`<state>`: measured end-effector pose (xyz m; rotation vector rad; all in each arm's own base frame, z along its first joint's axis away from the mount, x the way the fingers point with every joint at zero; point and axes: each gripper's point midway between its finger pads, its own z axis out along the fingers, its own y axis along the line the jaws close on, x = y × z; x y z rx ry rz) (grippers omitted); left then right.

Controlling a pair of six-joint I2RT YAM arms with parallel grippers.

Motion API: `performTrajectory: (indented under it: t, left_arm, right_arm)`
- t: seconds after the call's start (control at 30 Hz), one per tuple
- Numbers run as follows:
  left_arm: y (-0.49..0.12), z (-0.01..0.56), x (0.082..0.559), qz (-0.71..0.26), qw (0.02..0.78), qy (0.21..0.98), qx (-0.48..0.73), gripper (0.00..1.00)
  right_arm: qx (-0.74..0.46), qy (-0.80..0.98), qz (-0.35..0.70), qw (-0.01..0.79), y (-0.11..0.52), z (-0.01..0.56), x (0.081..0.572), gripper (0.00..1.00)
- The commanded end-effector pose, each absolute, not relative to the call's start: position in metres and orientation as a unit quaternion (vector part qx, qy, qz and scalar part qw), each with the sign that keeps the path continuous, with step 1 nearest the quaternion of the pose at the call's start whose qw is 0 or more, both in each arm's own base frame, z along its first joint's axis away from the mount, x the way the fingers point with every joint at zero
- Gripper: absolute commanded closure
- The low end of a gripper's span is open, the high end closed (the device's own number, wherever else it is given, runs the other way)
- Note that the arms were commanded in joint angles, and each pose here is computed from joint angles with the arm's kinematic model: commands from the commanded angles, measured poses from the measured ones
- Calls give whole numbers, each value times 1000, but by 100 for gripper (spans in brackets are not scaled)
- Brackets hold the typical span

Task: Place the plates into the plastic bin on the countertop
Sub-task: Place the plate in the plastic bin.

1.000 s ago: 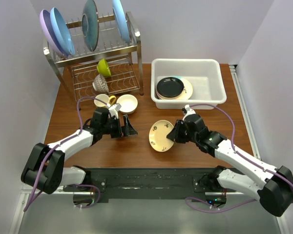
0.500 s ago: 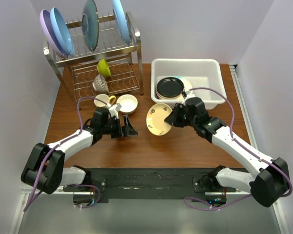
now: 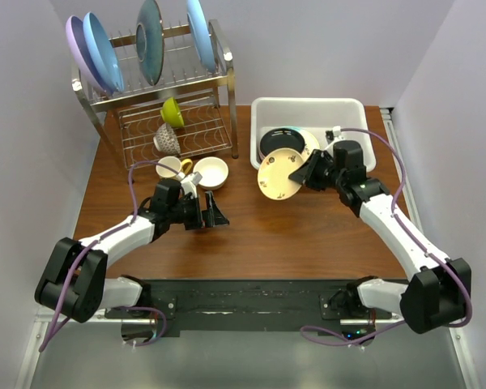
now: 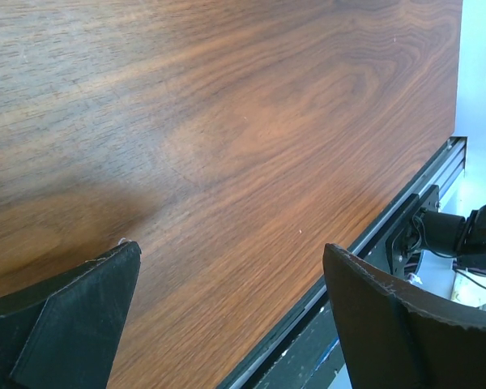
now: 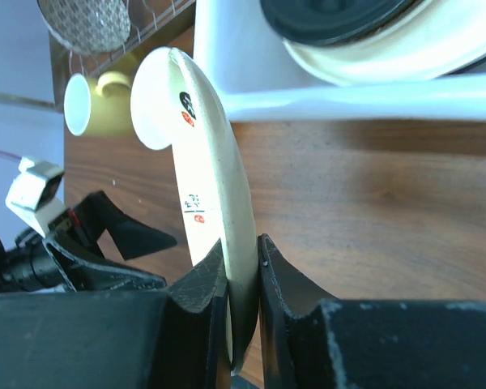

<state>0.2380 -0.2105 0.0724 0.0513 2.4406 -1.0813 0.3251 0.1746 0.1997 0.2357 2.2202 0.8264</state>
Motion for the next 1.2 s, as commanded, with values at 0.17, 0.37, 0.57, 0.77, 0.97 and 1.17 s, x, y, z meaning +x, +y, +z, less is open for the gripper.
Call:
performTrajectory:
  t: [0.17,0.37,0.57,0.77,0.97,1.17]
  left_arm:
    - [-217,82,243,-408,248,878,36,0]
    - [-217,81,241,-410,246,878,37,0]
    - [-218,82,241,-413,244,877,37,0]
    - [-218,82,241,-413,244,877,37,0]
    - [-218,80,240,-411,241,878,36,0]
    - [-218,78,241,-412,238,879,39,0]
  right_arm:
    - [82,828,374,410,172,249,355,100]
    - [108,815,409,396,169,245,370,100]
    - [127,801,439,387,169,244,384,100]
    - [140,800,443,380,165,237,403,100]
    - [167,791,455,372,158,229,421,100]
    - [188,782,468,366,158,222,438,100]
